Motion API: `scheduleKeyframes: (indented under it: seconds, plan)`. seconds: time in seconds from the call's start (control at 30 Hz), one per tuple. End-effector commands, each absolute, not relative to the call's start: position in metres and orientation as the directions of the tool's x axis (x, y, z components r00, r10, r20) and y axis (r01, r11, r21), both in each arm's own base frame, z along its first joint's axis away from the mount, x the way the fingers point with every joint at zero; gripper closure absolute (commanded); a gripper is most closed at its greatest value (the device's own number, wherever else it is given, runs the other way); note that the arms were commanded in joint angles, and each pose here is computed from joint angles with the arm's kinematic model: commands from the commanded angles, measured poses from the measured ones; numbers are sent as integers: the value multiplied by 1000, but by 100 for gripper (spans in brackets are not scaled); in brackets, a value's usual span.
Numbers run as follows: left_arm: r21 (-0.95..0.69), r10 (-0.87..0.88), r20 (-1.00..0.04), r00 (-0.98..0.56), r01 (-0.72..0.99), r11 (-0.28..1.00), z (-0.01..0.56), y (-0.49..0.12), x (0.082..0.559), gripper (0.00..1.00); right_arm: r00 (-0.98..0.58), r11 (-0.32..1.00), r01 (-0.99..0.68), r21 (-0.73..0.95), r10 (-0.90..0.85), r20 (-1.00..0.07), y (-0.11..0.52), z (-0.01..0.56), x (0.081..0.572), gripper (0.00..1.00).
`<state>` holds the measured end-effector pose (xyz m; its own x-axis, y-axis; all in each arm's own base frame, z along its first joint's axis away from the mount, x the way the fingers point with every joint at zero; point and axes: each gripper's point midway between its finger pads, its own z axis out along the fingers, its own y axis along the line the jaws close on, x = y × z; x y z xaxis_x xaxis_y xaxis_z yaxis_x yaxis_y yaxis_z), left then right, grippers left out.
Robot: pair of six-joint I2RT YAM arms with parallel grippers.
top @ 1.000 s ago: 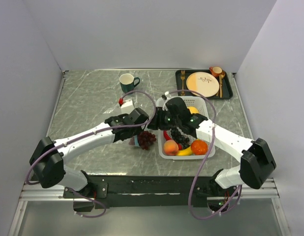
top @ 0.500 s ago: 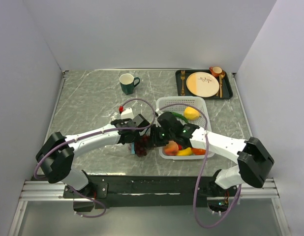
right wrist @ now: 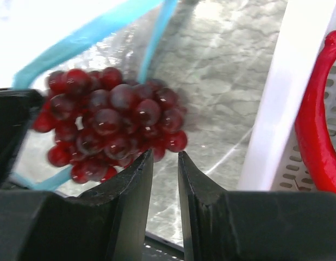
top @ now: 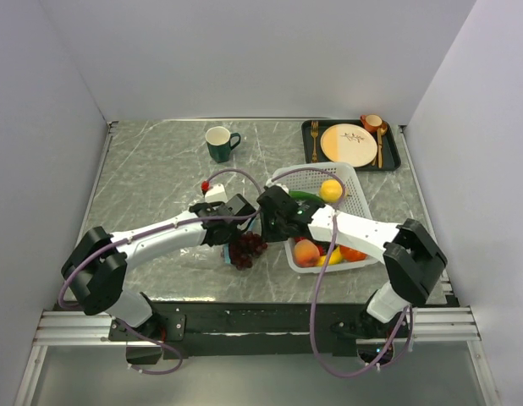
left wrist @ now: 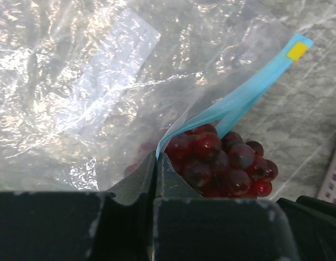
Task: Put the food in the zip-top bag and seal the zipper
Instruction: Adjust the fake fruit in the zipper food storage bag.
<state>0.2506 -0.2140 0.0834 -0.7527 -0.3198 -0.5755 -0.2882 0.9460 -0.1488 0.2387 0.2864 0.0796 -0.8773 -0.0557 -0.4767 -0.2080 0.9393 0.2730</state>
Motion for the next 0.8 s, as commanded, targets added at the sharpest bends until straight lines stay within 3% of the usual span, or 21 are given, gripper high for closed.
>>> scheduleKeyframes:
  seconds: [0.0,0.23,0.53,0.77]
  plan:
    - [-192,-363,-600,-713,-312,930,96,-214,261,99,-886,965,-208,162,-116,-448,273,65,237,67]
    - [-212,-359,-605,-710,-291,933,103,-217,264,99,-914,952,-246,180,-166,-371,283,43,222,67]
    - [-251,-376,-594,-711,-281,926,108,-221,262,99,-933,898,-264,352,-145,-330,319,43,212,67]
    - [-291,-437,-605,-666,-326,900,120,-209,260,99,-915,901,-224,371,-64,-398,317,59,223,66]
